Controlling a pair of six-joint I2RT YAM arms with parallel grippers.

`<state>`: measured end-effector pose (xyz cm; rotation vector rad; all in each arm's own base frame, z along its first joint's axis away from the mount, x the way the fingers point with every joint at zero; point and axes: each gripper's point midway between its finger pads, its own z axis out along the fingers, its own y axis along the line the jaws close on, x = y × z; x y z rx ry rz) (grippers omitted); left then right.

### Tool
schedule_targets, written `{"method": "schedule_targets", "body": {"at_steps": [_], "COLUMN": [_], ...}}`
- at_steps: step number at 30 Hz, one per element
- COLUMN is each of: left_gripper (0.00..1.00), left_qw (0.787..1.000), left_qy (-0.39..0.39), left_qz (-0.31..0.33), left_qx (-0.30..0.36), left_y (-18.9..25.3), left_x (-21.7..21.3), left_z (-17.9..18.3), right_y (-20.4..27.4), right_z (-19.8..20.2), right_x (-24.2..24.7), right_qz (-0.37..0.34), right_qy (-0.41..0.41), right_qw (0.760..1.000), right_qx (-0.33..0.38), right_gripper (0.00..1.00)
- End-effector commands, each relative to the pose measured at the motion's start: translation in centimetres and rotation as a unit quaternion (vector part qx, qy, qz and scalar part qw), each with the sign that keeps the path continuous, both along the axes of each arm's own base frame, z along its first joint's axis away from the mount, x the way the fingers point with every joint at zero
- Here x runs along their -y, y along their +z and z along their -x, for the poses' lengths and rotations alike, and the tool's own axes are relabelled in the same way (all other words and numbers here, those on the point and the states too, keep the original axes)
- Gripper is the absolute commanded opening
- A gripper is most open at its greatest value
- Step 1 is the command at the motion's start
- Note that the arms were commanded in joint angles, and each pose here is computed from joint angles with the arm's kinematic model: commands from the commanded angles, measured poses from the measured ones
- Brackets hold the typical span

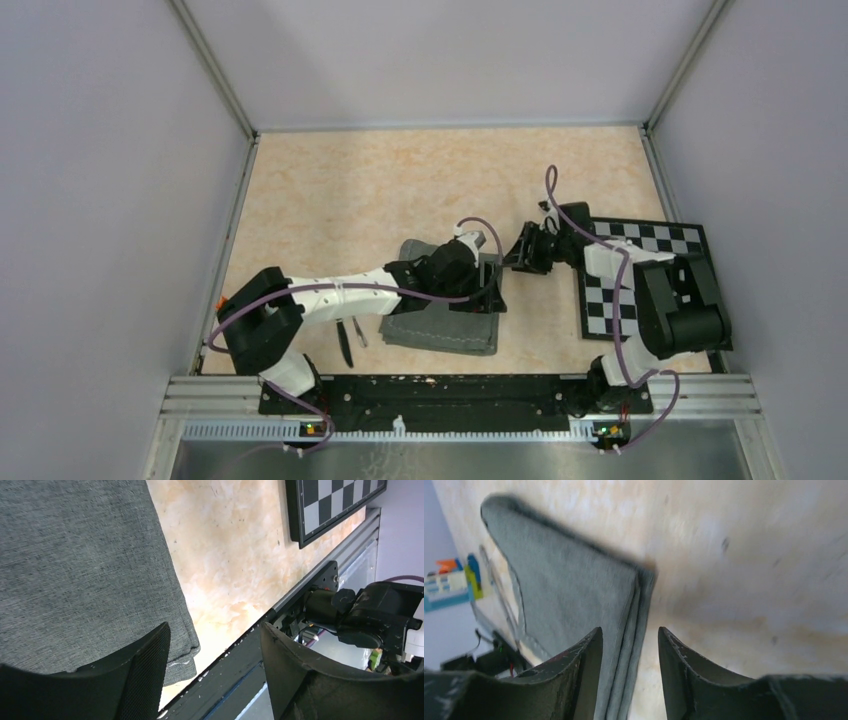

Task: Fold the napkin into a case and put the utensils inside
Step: Smooth out the lower triangle-folded napkin at the center of the board.

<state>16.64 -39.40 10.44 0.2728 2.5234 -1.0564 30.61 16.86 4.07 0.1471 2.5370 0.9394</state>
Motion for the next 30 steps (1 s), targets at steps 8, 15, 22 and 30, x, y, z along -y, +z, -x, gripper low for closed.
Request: {"method": "schedule_targets", "body": {"at_steps": [8,15,22,30], "left_gripper": [0.71,0.51,0.45,0.38], "left_qw": [0.995,0.988,0.982,0.977], "left_qy": [-0.047,-0.056,-0.051,-0.053], "left_qz": [-0.083,-0.143,-0.178,-0.2], "left_qx": [0.006,0.025,0.039,0.051], "left_y": [-1.8,-3.8,-4.8,-5.3], "left_x": [-0.7,-0.3,-0.4,-0.3], "left_z": [4.2,5.8,5.8,5.5], "right_y": [1.4,0.6,0.3,-0.7], "right_z": [10.4,16.9,18.8,19.7], "right_x": [-1.9,-2.8,-3.4,-4.0], "right_qz": [-0.106,-0.091,-0.092,-0.096], "right_qy": [0.076,0.111,0.124,0.144], "right_qw": [0.991,0.986,0.983,0.979], "right_qx": [-0.034,-0.09,-0.098,-0.112], "right_gripper": [0.44,0.32,0.25,0.16]}}
